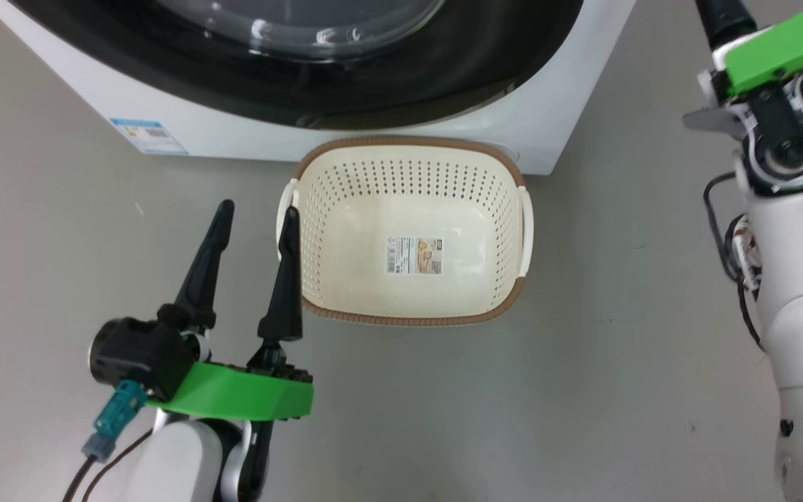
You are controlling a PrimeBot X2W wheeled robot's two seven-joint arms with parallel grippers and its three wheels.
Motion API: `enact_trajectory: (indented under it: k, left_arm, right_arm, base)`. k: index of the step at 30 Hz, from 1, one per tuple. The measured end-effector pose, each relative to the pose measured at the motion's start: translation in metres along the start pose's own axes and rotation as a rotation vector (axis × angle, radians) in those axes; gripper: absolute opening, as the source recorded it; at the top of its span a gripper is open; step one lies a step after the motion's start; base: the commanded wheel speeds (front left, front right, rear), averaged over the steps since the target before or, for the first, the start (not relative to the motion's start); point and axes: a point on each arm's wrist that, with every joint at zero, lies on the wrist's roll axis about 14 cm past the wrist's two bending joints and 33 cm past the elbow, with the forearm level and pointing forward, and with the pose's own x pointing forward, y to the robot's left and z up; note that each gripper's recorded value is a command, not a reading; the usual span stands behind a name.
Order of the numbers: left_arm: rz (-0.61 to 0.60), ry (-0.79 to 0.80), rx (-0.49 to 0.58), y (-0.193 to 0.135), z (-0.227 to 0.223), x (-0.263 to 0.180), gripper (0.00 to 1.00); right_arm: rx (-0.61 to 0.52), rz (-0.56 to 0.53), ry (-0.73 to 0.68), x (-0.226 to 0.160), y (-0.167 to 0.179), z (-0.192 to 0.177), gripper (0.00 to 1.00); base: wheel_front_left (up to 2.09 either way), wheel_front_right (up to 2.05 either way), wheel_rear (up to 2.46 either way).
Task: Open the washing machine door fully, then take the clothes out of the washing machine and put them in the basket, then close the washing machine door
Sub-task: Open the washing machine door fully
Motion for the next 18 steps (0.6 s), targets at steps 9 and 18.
enact_trajectory:
  k: [9,18]
  left_arm:
    - [0.006,0.026,0.005,0.005,-0.013,0.007,1.00]
    - [0.020,0.039,0.005,0.012,-0.021,0.012,1.00]
  right_arm:
    - [0.115,0.031,0.153,0.023,0.000,-0.019,0.00]
    - [0.121,0.039,0.234,0.042,-0.002,-0.024,0.00]
  base:
    - [0.00,0.00,0.00]
    - [0.00,0.00,0.00]
